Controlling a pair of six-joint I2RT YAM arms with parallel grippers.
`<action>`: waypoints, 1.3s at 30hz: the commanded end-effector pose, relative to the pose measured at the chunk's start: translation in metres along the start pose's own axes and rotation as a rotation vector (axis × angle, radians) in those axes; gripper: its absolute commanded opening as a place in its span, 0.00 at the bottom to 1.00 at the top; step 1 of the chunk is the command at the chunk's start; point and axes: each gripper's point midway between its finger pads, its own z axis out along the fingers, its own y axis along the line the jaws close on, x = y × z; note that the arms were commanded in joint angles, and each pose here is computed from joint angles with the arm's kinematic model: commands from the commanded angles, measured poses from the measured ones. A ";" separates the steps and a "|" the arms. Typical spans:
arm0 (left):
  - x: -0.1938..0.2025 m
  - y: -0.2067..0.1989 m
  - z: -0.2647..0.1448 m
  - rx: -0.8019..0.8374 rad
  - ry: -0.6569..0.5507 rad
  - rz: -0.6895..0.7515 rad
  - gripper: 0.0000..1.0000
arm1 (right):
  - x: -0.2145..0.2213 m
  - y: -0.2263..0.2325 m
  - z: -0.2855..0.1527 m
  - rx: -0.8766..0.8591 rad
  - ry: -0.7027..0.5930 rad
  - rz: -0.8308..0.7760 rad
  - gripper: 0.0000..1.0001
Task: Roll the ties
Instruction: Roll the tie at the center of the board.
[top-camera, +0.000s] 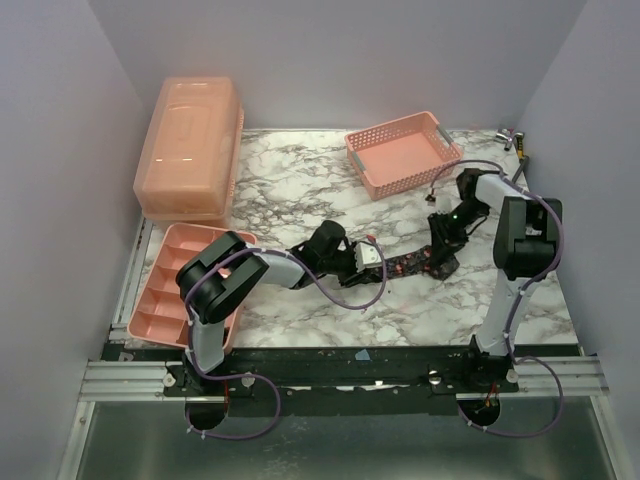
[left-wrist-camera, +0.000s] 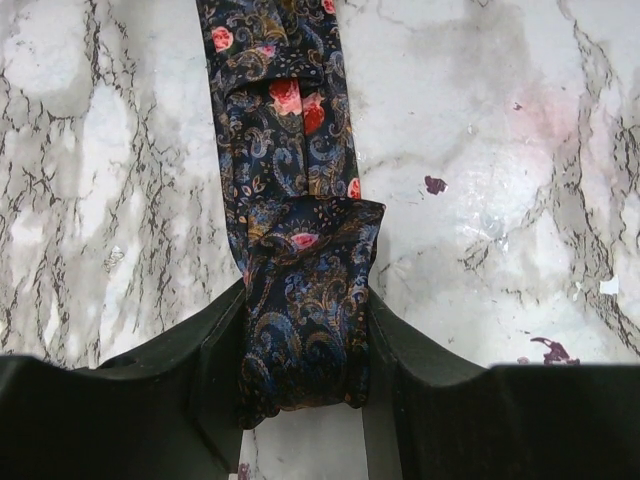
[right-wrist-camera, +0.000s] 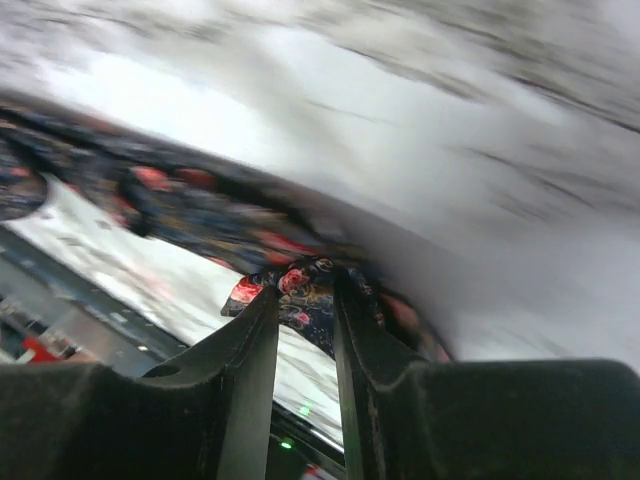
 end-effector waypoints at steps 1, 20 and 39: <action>0.057 -0.027 -0.019 0.082 0.190 -0.081 0.28 | 0.012 -0.078 -0.040 0.287 0.049 -0.060 0.32; 0.061 -0.024 -0.019 0.138 0.270 -0.096 0.34 | -0.040 0.070 -0.067 -0.258 -0.184 -0.095 0.60; 0.066 -0.023 -0.020 0.127 0.263 -0.144 0.34 | -0.028 0.103 0.051 -0.234 -0.020 -0.034 0.32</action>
